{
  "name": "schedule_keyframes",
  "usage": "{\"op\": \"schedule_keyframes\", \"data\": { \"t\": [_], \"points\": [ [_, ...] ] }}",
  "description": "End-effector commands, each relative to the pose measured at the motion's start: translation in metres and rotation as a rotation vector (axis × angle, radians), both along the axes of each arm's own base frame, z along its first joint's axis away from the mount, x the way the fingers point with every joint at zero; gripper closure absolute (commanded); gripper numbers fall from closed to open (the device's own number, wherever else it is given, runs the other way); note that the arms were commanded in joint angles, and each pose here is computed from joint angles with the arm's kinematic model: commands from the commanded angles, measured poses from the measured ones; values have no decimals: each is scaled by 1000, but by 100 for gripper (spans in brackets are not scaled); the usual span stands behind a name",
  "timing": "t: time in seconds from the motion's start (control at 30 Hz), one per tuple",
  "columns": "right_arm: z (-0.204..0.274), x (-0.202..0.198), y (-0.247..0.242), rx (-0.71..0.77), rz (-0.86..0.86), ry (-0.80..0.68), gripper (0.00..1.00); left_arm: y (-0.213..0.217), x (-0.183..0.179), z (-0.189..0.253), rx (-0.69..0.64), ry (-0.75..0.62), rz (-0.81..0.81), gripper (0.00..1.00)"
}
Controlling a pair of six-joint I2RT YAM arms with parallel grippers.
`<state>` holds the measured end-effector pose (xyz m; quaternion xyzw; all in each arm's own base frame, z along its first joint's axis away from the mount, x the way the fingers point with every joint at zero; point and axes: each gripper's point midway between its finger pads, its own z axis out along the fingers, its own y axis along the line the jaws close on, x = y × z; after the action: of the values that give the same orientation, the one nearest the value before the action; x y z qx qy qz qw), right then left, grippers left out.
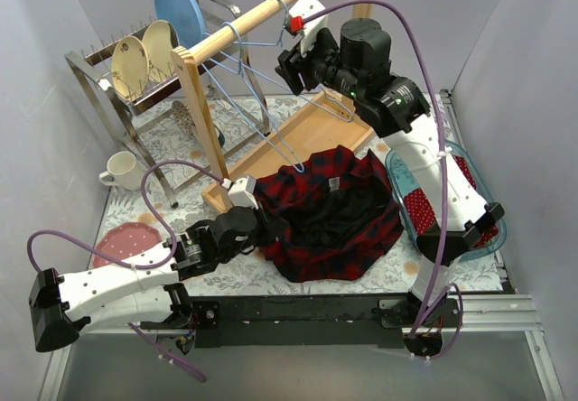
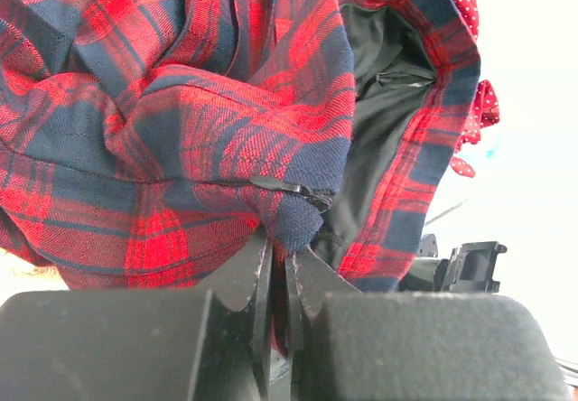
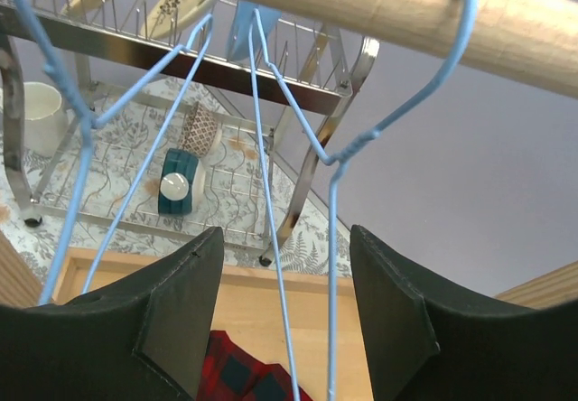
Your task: Place the skirt on the hanger
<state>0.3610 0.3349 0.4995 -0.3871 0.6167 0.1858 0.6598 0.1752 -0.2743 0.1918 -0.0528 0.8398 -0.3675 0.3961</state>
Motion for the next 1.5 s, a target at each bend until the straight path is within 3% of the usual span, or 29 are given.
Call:
{"op": "schedule_keyframes", "data": {
  "t": [0.0, 0.27, 0.97, 1.17, 1.2, 1.23, 1.47],
  "points": [
    [2, 23, -1, 19, -39, -23, 34, 4, -1, 6, -27, -12, 1, 100],
    [-24, 47, 0, -14, -34, 19, 35, 3, 0, 5, -17, -12, -3, 100],
    [-32, 38, 25, -1, 102, 56, 52, 4, -1, 8, -22, -15, -7, 100],
    [-30, 37, 28, 3, 117, 56, 77, 5, -2, 8, -21, -13, -6, 100],
    [-30, 37, 28, 4, 119, 54, 91, 4, -2, 8, -20, -13, -6, 100],
    [-28, 36, 28, 7, 119, 52, 99, 4, -2, 8, -17, -12, -6, 100],
    [3, 26, 8, 54, 113, 20, 99, 5, -1, 12, -20, -20, -4, 100]
  ]
}}
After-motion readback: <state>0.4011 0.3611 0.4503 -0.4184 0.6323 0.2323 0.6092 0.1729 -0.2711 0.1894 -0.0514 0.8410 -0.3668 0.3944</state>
